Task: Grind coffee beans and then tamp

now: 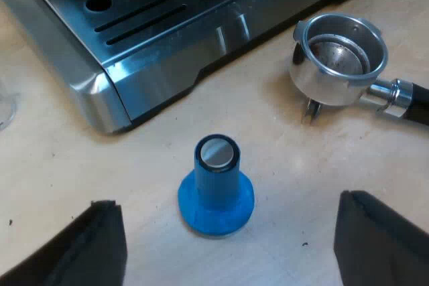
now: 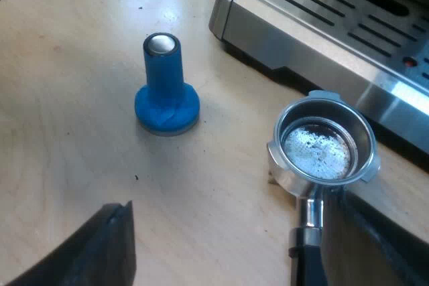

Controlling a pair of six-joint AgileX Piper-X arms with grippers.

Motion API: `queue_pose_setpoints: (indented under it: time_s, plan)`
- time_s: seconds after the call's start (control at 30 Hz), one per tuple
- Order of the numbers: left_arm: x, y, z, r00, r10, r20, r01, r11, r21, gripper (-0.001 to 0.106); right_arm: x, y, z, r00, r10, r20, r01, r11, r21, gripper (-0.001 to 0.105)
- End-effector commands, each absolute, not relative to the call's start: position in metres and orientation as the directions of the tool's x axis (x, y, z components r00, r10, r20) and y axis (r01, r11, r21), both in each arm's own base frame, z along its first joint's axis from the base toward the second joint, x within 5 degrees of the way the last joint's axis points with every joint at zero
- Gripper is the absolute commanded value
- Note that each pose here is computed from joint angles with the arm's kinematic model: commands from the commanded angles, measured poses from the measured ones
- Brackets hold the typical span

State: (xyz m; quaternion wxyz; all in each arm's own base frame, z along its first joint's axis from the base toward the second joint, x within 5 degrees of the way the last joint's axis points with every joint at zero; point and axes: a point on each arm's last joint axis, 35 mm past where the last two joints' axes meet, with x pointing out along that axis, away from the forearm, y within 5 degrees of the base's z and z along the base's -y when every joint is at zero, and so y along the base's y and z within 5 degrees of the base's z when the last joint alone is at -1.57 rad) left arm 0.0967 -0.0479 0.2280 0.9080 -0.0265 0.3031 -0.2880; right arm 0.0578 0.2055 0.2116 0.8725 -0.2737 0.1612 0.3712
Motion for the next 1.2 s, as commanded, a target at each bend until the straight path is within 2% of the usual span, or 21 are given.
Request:
queue_pose_setpoints:
  time_s: [0.03, 0.13, 0.6, 0.83, 1.03, 1.2]
  plan:
    - [0.097, -0.048, 0.225, 0.657, -0.534, -0.532, 0.507, 0.835, -0.213, 0.066, 0.058, 0.204, 0.210, 0.688, 0.573, -0.444, -0.722, 0.600, -0.345, 0.062]
    - [0.097, -0.048, 0.222, 0.654, -0.533, -0.537, 0.506, 0.836, -0.214, 0.066, 0.059, 0.204, 0.210, 0.707, 0.573, -0.415, -0.704, 0.622, -0.343, 0.062]
    - [0.113, -0.054, 0.207, 0.661, -0.530, -0.531, 0.503, 0.838, -0.209, 0.066, 0.059, 0.203, 0.209, 0.706, 0.573, -0.416, -0.706, 0.618, -0.347, 0.062]
    - [0.128, -0.060, 0.194, 0.631, -0.504, -0.590, 0.481, 0.851, -0.212, 0.066, 0.059, 0.203, 0.209, 0.706, 0.573, -0.416, -0.706, 0.618, -0.347, 0.062]
    - [0.141, -0.067, 0.186, 0.591, -0.548, -0.592, 0.513, 0.822, -0.249, 0.066, 0.059, 0.203, 0.209, 0.706, 0.573, -0.416, -0.706, 0.618, -0.347, 0.062]
    - [0.150, -0.071, 0.182, 0.599, -0.552, -0.580, 0.517, 0.820, -0.246, 0.066, 0.059, 0.203, 0.209, 0.706, 0.573, -0.416, -0.706, 0.618, -0.347, 0.062]
